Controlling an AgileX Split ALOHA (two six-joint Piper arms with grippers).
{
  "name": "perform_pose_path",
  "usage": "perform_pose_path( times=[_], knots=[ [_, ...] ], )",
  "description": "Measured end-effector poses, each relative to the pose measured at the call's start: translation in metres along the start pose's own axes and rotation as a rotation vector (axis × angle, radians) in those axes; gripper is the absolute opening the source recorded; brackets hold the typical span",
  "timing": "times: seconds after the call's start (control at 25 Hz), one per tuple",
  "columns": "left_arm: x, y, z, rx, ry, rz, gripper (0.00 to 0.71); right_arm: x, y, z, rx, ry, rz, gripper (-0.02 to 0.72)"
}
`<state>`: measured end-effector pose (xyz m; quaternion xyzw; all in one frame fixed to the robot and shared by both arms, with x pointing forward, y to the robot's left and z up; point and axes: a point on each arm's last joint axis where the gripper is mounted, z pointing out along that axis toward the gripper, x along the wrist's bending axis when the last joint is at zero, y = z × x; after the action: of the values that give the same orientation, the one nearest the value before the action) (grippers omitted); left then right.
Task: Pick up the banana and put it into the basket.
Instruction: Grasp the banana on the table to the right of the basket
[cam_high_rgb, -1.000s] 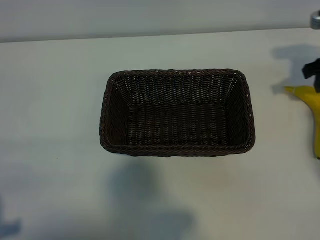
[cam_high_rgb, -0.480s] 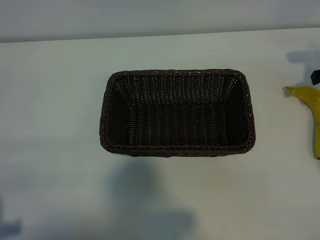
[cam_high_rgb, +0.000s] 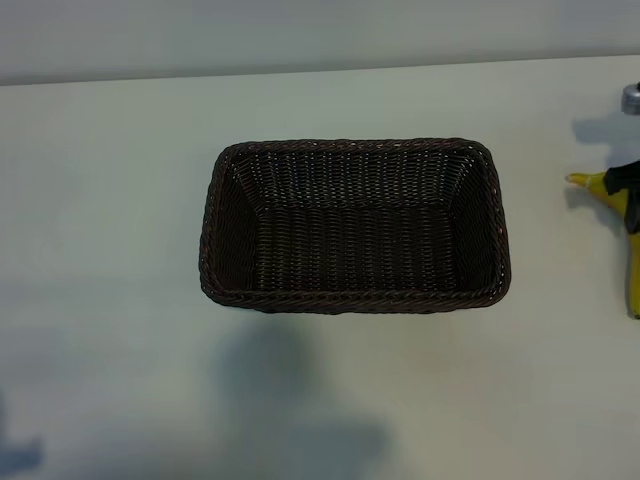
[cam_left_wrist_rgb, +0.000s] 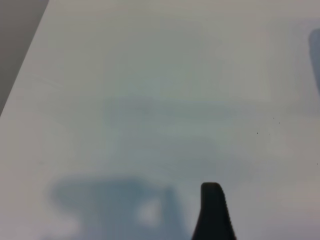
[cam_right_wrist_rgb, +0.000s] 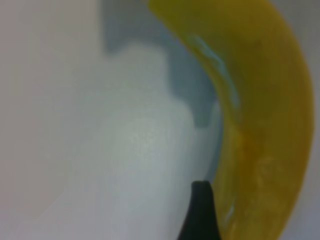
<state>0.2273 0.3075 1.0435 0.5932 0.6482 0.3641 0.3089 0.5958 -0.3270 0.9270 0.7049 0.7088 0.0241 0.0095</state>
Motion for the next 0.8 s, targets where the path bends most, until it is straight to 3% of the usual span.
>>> perform_pose_path(
  times=[0.8],
  knots=[
    [0.0, 0.0, 0.0, 0.0, 0.0, -0.001, 0.54, -0.001, 0.003, 0.033, 0.05, 0.005, 0.002, 0.584]
  ],
)
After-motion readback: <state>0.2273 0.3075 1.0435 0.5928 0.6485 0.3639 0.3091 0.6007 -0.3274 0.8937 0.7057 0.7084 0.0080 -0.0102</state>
